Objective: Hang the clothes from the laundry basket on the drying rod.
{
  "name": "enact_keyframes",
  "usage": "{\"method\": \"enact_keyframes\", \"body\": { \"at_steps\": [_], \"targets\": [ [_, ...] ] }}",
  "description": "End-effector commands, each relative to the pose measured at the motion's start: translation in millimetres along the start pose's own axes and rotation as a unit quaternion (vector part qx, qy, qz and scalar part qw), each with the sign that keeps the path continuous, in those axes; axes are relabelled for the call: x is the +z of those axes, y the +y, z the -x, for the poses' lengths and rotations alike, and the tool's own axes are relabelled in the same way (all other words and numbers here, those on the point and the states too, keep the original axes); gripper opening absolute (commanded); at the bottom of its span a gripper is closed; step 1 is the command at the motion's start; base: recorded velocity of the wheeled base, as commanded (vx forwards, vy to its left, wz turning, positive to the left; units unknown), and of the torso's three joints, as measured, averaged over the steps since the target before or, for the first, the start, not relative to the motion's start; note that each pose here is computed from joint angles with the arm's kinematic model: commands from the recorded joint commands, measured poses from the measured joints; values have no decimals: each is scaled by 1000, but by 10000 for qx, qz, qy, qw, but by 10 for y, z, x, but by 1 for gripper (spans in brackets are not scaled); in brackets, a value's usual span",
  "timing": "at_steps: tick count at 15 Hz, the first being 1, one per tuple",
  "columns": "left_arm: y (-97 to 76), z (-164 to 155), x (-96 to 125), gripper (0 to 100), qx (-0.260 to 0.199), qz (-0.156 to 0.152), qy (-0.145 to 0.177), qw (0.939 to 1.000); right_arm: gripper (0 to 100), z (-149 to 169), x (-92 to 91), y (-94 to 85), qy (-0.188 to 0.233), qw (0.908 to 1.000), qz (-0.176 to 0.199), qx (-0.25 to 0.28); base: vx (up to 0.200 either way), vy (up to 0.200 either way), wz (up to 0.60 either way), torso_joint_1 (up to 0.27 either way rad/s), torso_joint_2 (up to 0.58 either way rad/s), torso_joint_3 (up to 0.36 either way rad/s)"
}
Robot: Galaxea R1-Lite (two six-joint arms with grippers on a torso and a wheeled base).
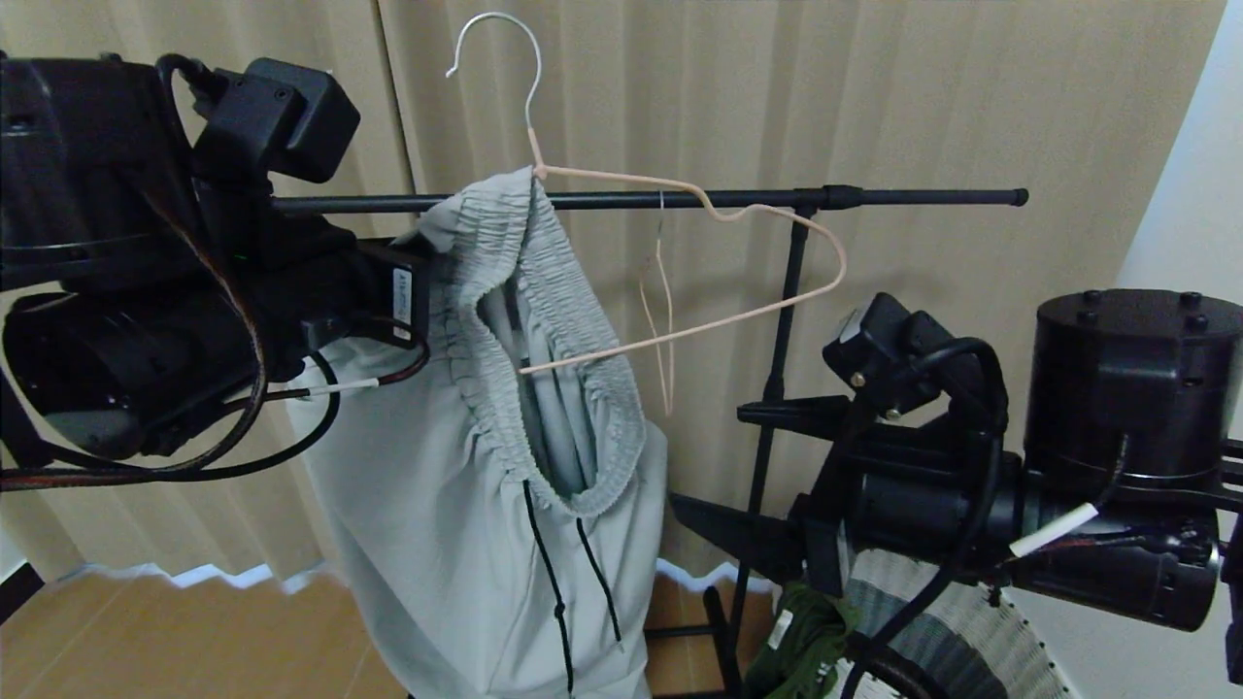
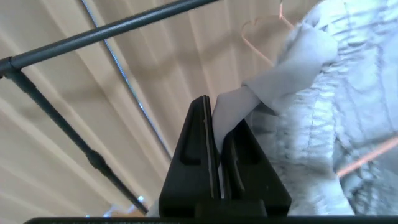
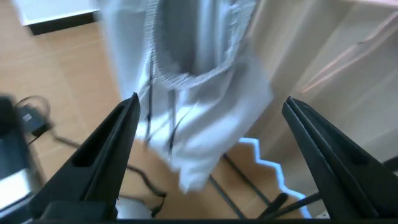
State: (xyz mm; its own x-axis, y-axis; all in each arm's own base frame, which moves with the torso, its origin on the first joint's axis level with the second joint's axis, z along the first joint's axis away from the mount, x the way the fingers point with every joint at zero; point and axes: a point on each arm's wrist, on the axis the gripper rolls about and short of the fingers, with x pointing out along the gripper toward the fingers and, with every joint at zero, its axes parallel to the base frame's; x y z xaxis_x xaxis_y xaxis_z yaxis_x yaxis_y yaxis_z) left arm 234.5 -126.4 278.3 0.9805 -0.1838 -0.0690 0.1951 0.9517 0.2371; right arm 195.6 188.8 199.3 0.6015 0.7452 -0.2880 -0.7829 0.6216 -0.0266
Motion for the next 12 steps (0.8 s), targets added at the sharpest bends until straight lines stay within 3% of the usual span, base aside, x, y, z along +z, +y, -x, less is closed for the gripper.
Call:
{"method": "enact_keyframes", "body": {
  "at_steps": [1,8,12],
  "targets": [
    [-29,-39,24,0,-16,32,-91,10000,100,-286,-35,-24,-56,9998,-18,-201,0,0,0,0,0,0],
    [-116,9,57,0,-180,40,-205,9996,100,-734,-43,-96,-200,9978,-247,-573,0,0,0,0,0,0],
    [-118,11,71,0,-179,51,-278,9994,100,-781,-88,-117,-118,9973,-337,-645,0,0,0,0,0,0]
  ]
}}
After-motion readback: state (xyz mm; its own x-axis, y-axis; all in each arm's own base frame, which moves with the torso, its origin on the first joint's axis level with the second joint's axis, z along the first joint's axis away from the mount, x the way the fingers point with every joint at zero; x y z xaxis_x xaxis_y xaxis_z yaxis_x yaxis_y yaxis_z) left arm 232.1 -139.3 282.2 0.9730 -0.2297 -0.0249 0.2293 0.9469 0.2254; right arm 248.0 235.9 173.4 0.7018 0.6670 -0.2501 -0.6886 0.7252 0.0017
